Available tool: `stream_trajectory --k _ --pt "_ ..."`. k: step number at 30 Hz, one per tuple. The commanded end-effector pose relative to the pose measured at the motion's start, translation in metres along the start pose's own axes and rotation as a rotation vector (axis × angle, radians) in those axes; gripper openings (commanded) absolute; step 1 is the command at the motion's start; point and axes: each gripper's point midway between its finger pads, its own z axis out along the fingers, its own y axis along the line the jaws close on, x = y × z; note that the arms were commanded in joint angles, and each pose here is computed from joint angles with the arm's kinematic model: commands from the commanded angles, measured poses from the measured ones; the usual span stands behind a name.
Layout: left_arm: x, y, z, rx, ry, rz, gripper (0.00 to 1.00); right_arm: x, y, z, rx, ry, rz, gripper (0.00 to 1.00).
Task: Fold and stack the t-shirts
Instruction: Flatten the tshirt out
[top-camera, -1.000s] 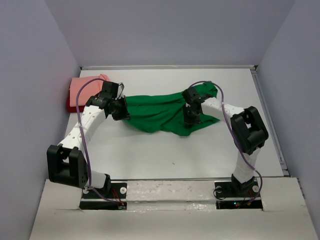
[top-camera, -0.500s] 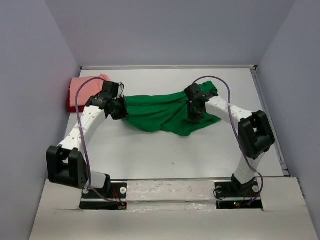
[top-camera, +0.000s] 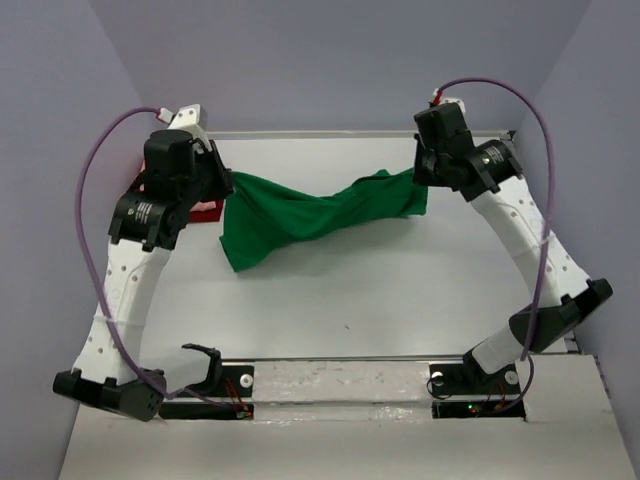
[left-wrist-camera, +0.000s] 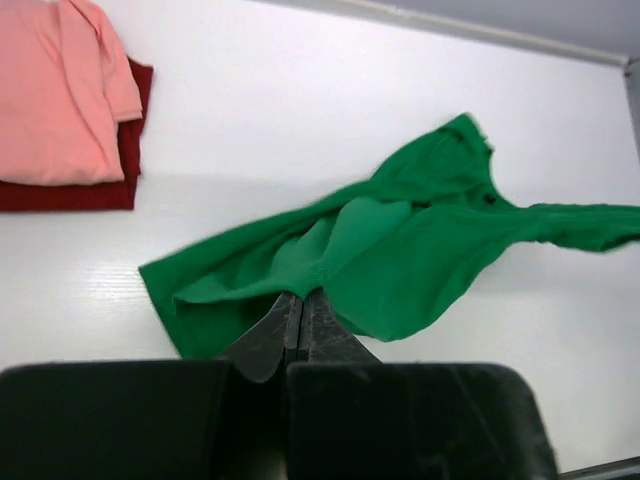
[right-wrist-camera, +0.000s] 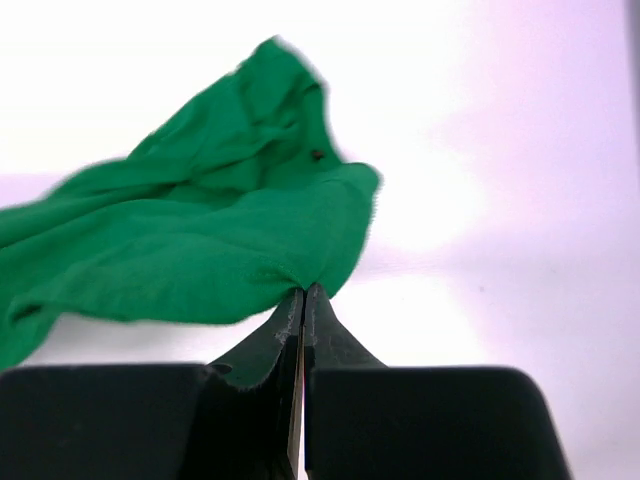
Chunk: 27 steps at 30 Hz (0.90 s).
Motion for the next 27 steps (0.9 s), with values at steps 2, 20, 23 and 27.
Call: stream_trajectory --k 2,20,23,27 --pt "-0.026 0.001 -0.054 -0.005 -0.14 0.003 0.0 -0.03 -0.058 -0.072 0.109 -0.136 0.033 0.0" --pt "-0.062 -0.001 -0.135 0.022 -0.368 -0.122 0.0 -0.064 -0.163 -0.186 0.375 -0.42 0.156 0.0" --pt "-0.056 0.007 -0.123 -0.035 -0.325 -0.127 0.0 -0.068 -0.157 -0.167 0.427 -0.391 0.12 0.0" --pt "-0.049 0.018 -0.109 -0.112 -0.296 -0.095 0.0 -0.068 -0.143 -0.129 0.42 -0.34 0.062 0.0"
